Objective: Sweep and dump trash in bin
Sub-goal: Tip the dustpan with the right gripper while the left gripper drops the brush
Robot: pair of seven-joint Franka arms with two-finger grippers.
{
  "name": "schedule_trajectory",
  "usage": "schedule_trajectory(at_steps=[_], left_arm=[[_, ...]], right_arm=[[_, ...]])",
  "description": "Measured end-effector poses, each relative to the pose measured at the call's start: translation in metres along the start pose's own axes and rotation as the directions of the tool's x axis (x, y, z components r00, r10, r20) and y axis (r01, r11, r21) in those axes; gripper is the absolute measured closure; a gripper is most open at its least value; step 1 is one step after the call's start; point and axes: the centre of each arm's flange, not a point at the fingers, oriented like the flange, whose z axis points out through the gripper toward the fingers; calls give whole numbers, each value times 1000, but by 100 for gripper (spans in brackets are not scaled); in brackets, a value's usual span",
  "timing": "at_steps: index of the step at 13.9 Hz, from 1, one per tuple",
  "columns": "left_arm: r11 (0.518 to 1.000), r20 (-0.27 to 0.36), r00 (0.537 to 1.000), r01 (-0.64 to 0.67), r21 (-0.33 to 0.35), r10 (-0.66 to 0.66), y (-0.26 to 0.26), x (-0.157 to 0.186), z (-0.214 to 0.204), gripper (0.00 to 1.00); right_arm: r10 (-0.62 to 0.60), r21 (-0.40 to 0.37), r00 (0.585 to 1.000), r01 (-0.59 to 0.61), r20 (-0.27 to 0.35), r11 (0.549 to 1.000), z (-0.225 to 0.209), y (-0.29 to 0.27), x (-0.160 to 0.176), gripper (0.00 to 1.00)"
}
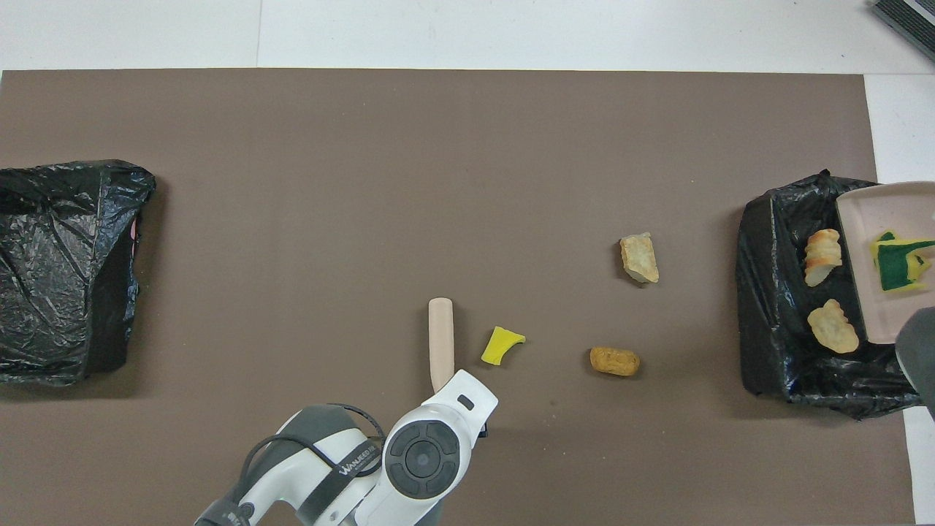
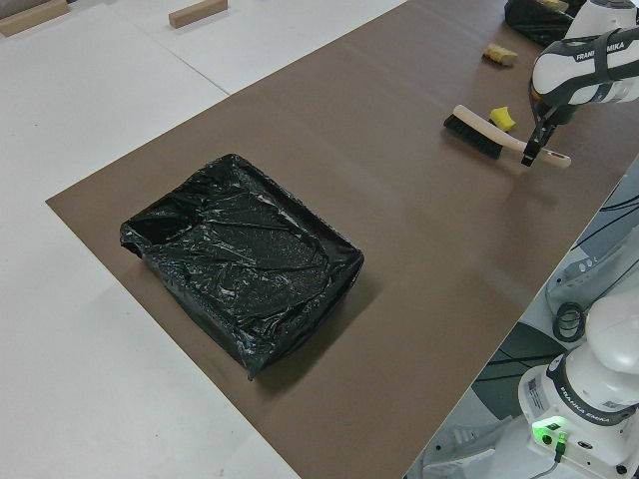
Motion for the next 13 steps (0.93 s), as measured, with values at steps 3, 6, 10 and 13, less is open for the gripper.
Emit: schedule_trajectory(at_steps=[3,6,10,13], left_arm=[[1000,-4,1000,0,-5,0,2,1,-3,7],[1000,10,1000,22,6,-22,0,13,-16,0],[998,16,998,57,9,-57,-8,33,-36,0],[994,6,994,107,-6,-107,-21,59,-69,0]], right_arm=[[-21,-20,998,22,65,1000,-8,-5,4,68],[-17,-23,997,19,81,1000,-10,-14,15,68],[-21,-27,994,24,105,999,-7,-18,31,68],[-39,-67,983,51,179,996,-23,-18,5,68]])
